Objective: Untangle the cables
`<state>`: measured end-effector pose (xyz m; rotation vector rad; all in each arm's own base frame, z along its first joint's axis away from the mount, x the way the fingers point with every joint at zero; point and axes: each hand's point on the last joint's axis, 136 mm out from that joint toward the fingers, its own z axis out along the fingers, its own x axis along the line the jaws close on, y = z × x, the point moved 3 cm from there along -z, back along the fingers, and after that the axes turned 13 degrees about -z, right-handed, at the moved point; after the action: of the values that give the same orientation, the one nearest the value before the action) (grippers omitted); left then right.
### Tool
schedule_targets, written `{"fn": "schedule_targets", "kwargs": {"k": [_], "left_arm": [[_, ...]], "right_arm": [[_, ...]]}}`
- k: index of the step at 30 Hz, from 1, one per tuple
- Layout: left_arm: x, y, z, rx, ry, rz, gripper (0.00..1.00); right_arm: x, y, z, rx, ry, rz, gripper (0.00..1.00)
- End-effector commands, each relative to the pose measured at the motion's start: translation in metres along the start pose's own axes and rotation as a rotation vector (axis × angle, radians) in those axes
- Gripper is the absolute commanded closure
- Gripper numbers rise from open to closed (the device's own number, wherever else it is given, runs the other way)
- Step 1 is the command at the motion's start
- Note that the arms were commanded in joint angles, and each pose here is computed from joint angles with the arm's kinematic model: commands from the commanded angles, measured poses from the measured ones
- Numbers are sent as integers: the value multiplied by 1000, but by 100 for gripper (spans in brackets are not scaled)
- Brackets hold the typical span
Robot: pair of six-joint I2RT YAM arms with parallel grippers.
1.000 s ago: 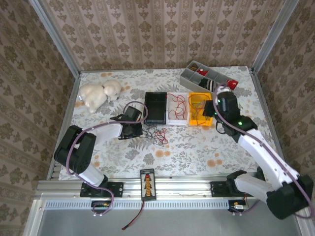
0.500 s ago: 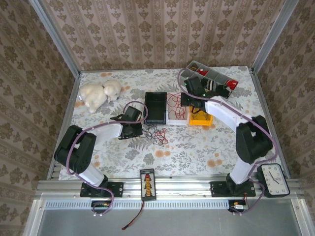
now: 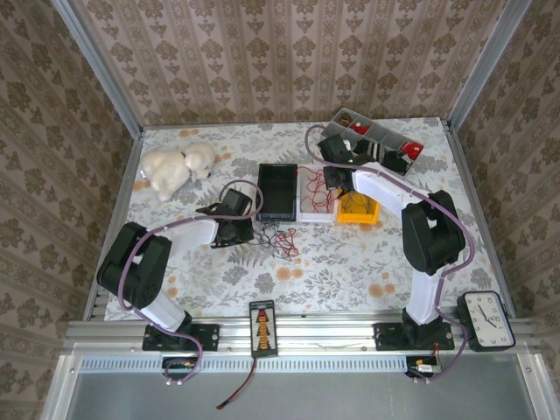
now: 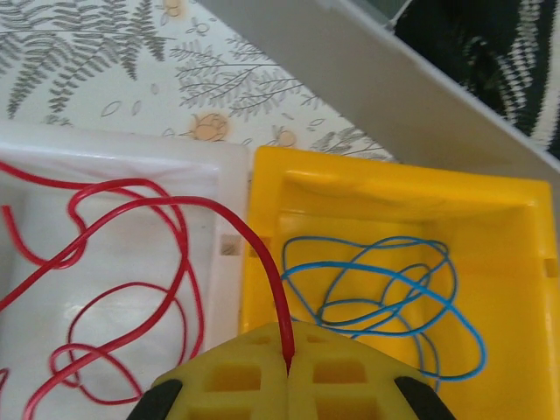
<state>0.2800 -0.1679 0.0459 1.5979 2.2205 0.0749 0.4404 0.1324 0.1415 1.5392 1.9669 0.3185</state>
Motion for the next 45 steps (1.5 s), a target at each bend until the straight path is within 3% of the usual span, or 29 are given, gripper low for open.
{"fn": "schedule_targets", "kwargs": {"k": [1,17,19,23,30,34,39,42,45], "left_arm": [[15,-3,11,7,81,8,100],[17,-4,14,19,100,10,100],[17,-4,14,22,101,10,100],[17,-4,14,19,98,9,100],[16,-4,15,25,98,8,100],[16,-4,15,24,96,7,100],[17,-4,14,20,99,7,100],[17,-4,14,20,101,6,100],[17,-4,13,19,100,7,100]], "right_arm": [[-7,7,-4,5,-76,-49,100],[38,28,16,-12,-23,-124,100],[36,28,10,-24,-20,-113,91],[26,43,-19,-160,7,-44,62],[21,43,-57,-253,111,40,56],[38,27,-73,-262,211,50,56],[108,-22,-100,-251,455,-99,56],[149,-61,-110,-193,599,-210,57],[165,-87,-103,-118,638,-207,59]]}}
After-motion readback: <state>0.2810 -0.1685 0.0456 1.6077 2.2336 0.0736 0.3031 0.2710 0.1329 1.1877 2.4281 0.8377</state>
